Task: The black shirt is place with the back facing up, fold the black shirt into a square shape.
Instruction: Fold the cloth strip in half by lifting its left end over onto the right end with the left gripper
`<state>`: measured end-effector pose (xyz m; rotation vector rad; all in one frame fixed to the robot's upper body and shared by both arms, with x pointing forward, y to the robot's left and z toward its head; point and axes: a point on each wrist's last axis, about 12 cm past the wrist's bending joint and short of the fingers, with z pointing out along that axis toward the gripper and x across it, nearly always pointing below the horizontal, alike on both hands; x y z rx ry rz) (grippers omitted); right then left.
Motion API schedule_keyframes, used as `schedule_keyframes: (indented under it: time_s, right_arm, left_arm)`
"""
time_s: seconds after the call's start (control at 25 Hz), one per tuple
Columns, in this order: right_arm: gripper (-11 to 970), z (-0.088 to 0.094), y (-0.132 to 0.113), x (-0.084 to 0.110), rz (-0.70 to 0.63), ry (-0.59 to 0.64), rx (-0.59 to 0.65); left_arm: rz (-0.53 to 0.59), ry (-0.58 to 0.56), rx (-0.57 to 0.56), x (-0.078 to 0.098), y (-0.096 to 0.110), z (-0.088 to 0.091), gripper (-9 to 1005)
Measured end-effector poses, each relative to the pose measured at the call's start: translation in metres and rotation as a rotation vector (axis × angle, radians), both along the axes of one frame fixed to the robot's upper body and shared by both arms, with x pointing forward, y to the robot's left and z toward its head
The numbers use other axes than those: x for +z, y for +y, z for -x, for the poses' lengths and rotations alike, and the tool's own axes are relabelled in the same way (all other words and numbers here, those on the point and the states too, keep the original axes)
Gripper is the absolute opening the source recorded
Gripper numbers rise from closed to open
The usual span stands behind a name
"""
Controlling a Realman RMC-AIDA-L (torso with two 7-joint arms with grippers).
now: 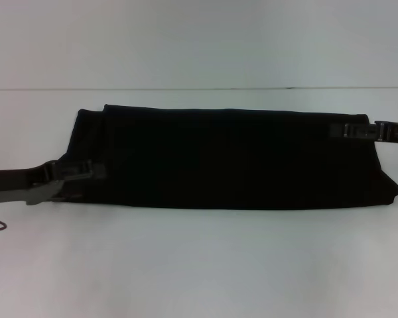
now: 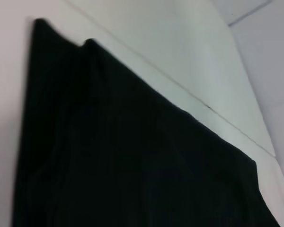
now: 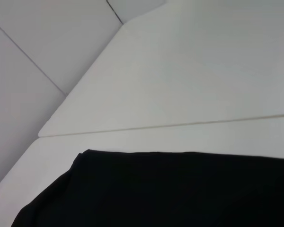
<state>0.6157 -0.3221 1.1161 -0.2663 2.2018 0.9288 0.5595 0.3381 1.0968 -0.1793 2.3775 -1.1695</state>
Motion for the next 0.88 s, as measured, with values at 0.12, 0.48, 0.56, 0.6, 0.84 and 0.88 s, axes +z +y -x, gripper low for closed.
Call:
schedule_keyframes:
  time_s: [0.12,0.48,0.56,0.6,0.84,0.88]
  right_arm:
    - [795,-0.002,-0.002,0.0,0.008,-0.007,-0.019]
    - [792,-0.006,-0.007,0.001,0.026,-0.013,-0.054]
    - [791,-0.006,-0.009,0.002,0.026,-0.013,-0.059]
    - [791,-0.006,-0.01,0.002,0.027,-0.012,-0.062]
    - [790,-0.007,-0.017,0.006,0.032,-0.012,-0.083]
    - [790,-0.007,-0.018,0.006,0.033,-0.011,-0.086]
  left_arm:
    - [0.029,0.049,0.054,-0.006,-0.001,-0.001,910]
    - [0.128,0.228,0.21,-0.021,-0.005,-0.002,909]
    - [0.162,0.278,0.248,-0.021,-0.004,-0.001,909]
    - [0.178,0.299,0.264,-0.021,-0.004,-0.001,909]
    - [0.195,0.343,0.299,-0.019,-0.003,-0.004,909]
    - [0.19,0.345,0.304,-0.019,-0.002,-0.005,909]
